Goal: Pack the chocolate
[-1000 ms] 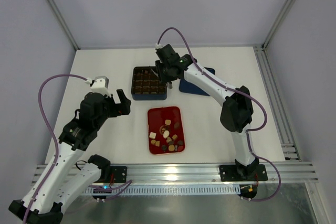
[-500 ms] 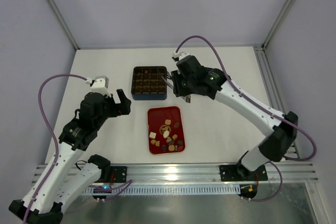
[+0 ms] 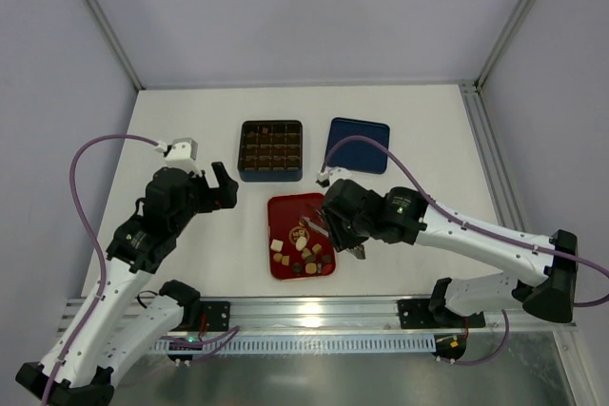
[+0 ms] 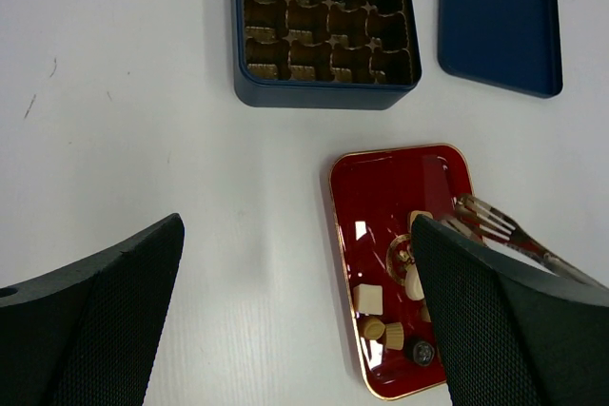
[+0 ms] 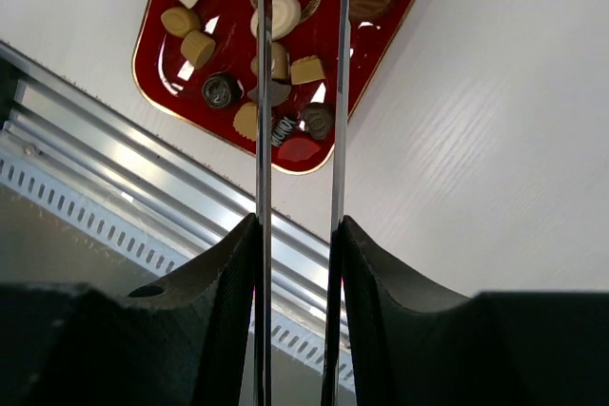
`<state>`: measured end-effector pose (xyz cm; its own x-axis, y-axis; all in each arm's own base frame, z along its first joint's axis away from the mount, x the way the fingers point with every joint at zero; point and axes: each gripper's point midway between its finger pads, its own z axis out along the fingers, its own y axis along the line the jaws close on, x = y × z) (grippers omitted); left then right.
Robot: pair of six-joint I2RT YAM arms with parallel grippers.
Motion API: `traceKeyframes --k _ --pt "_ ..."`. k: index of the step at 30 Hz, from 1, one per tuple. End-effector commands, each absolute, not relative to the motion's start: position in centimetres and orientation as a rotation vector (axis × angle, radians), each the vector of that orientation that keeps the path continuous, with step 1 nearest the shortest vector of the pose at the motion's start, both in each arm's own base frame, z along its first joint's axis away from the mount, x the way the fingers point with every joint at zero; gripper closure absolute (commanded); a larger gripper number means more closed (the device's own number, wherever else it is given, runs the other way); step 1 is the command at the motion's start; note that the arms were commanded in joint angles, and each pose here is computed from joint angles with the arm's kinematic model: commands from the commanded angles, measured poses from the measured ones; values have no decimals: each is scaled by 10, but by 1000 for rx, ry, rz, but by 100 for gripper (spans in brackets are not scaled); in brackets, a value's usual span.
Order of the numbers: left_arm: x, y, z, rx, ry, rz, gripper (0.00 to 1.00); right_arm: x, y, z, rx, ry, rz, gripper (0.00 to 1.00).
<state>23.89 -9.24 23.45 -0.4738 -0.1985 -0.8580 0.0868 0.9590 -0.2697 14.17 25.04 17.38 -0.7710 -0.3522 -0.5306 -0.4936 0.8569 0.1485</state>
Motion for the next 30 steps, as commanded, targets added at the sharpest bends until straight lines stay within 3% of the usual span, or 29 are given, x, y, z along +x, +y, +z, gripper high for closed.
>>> traceKeyframes --k 1,13,30 --pt "241 -97 248 -82 1995 -371 0 130 267 184 -605 2498 494 60" --pt "239 -94 249 -87 1990 -362 0 105 306 164 -910 2455 583 59" --pt "239 -95 247 -88 1997 -365 0 99 306 148 -988 2483 556 56"
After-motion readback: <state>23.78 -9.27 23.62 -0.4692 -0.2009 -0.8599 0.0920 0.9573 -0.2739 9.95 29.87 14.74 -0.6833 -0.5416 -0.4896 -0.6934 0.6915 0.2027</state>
